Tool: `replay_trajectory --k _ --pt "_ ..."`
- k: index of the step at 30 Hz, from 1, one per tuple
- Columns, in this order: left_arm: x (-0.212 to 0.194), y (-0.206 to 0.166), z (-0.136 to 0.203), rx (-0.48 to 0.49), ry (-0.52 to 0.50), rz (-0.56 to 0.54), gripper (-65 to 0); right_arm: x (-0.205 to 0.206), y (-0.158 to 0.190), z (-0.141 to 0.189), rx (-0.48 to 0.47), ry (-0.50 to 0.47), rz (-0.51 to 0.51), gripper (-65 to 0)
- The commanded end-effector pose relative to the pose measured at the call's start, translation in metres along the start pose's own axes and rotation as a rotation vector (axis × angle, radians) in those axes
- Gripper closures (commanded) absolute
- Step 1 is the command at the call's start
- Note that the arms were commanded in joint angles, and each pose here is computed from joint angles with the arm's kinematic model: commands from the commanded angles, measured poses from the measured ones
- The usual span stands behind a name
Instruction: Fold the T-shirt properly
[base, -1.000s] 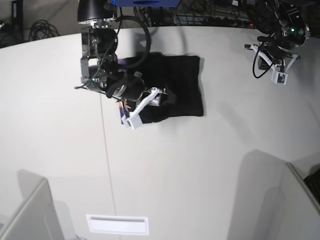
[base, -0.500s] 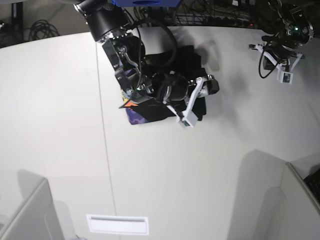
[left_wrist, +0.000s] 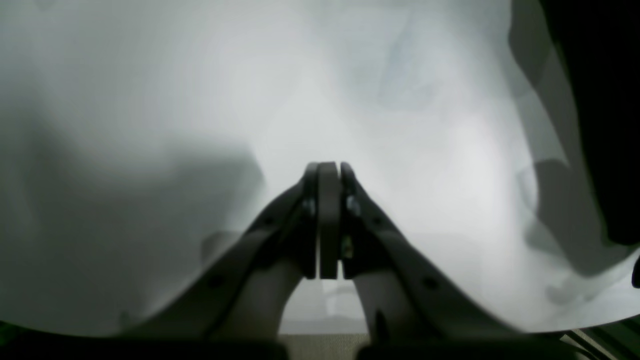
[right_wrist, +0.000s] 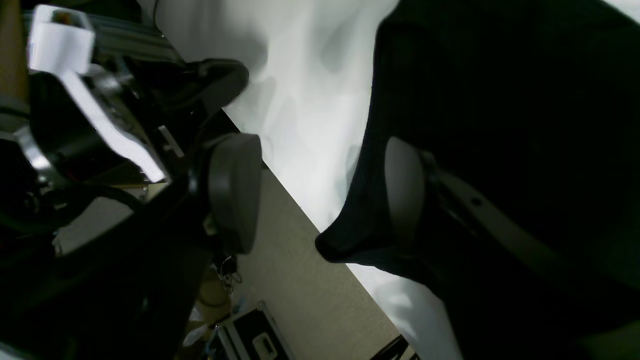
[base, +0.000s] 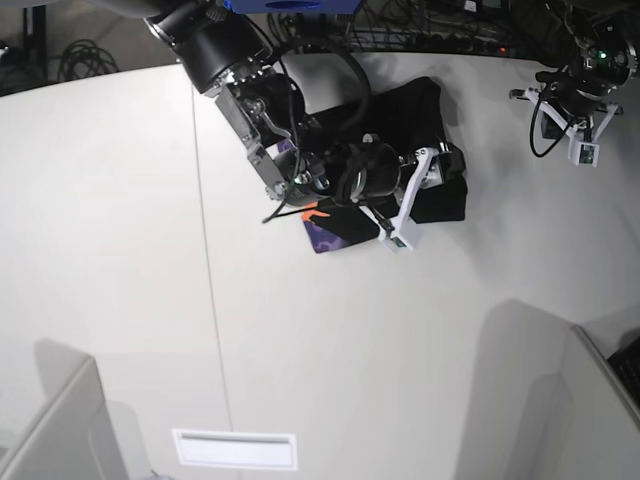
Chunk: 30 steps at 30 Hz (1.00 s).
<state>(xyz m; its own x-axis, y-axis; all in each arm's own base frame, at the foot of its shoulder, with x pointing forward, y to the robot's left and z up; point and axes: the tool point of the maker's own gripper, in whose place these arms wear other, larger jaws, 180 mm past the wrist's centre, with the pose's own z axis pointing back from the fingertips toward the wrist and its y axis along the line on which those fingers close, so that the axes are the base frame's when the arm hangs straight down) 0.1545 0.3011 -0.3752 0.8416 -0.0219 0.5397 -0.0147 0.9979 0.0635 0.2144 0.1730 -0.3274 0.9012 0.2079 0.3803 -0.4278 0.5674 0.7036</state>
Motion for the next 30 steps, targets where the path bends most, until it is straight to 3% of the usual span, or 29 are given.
replay_trajectory --k 1,4,5,9,12,14,15,16,18,21,23,30 --pt "0.008 0.002 0.004 0.000 -0.028 -0.017 0.0 0.012 0.014 0.003 0.039 -0.035 0.013 -36.9" --pt "0.008 -0.001 0.005 -0.010 -0.034 -0.022 0.0 0.019 0.016 0.013 0.038 -0.071 0.038 -36.2" --pt "0.007 -0.009 0.005 -0.047 -0.041 -0.030 0.0 0.021 0.014 0.021 0.029 -0.092 0.057 -33.2" --pt "0.019 -0.051 0.016 -0.281 -0.163 0.030 0.0 0.042 0.003 0.063 -0.006 -0.242 0.099 0.0" --pt "0.032 -0.071 0.026 -0.399 -0.242 0.110 0.0 0.058 -0.027 0.101 -0.064 -0.415 0.017 0.0" --pt "0.037 -0.078 0.029 -0.445 -0.276 0.150 0.0 0.058 -0.050 0.122 -0.086 -0.466 -0.047 0.0" --pt "0.037 -0.082 0.030 -0.456 -0.284 0.167 -5.6 0.056 -0.061 0.131 -0.092 -0.479 -0.076 0.0" --pt "0.038 -0.084 0.029 -0.459 -0.289 0.175 -16.8 0.054 -0.072 0.140 -0.100 -0.486 -0.101 0.0" --pt "0.038 -0.087 0.028 -0.464 -0.295 0.195 -33.2 0.049 -0.087 0.153 -0.110 -0.496 -0.145 0.0" --pt "0.040 -0.101 0.016 -0.511 -0.292 0.225 -47.2 0.043 -0.102 0.168 -0.124 -0.512 -0.189 0.0" --pt "0.036 -0.112 0.005 -0.552 -0.266 0.249 -49.7 0.037 -0.108 0.173 -0.133 -0.510 -0.204 0.0" --pt "0.024 -0.137 -0.030 -0.612 -0.177 0.286 -49.5 0.024 -0.113 0.170 -0.150 -0.485 -0.220 0.0"
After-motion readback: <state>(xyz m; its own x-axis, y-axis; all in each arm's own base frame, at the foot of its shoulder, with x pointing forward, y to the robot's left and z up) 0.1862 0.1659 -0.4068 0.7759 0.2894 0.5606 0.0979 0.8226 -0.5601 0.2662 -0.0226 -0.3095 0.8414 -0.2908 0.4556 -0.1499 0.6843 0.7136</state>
